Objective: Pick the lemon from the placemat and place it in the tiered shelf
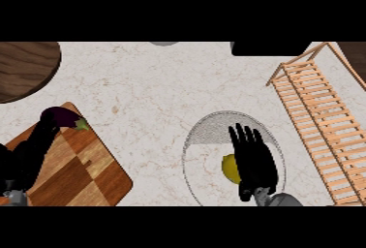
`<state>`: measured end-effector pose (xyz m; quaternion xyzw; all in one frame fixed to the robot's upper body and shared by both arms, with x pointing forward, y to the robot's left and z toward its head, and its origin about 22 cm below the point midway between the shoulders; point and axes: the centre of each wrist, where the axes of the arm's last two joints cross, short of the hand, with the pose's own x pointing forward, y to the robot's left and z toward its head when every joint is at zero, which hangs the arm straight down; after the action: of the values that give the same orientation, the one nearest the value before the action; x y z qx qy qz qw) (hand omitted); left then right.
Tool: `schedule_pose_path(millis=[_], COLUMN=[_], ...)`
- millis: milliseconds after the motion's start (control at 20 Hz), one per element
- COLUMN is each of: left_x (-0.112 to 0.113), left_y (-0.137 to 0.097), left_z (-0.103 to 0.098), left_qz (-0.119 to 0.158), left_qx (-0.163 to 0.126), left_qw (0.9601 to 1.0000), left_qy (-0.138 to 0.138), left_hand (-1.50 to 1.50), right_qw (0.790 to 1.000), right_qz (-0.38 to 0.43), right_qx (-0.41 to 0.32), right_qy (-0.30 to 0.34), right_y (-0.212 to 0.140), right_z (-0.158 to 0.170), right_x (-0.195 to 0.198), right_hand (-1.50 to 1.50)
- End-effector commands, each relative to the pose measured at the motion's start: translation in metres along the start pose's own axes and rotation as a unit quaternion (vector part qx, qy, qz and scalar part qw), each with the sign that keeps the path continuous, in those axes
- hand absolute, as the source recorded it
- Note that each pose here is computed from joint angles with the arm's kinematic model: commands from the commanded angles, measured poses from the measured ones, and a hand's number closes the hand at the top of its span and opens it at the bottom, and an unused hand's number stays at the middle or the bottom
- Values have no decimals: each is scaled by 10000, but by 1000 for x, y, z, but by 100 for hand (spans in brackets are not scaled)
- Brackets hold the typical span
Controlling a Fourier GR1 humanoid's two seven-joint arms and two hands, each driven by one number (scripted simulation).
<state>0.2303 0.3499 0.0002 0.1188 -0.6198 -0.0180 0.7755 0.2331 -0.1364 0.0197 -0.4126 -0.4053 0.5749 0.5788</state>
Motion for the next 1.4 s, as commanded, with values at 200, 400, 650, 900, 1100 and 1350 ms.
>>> schedule_pose_path(millis=[200, 400, 650, 900, 1100, 1350], left_x=[-14, 14, -8, 16, -10, 8], left_y=[9, -13, 9, 0, -2, 4], left_z=[-11, 2, 4, -1, 0, -7], left_qz=[-36, 30, -11, 43, -25, -33], left_qx=[87, -102, 6, -15, 32, 127], left_qw=[9999, 9999, 10000, 10000, 10000, 9999], left_qy=[53, 28, 83, 65, 49, 0], left_hand=[0, 0, 0, 0, 0, 0], right_qw=[9994, 9998, 9991, 9954, 9898, 9315], right_qz=[-295, 90, 219, 78, -92, -1493], right_qx=[167, 86, -184, -828, -1304, -1495], right_qy=[-50, -167, -316, -478, -561, 2960], right_y=[17, 29, 11, 4, -19, -65], right_z=[-5, -17, -12, -3, 18, -20], right_x=[0, 11, 2, -18, -2, -21], right_hand=[150, 150, 150, 150, 150, 150])
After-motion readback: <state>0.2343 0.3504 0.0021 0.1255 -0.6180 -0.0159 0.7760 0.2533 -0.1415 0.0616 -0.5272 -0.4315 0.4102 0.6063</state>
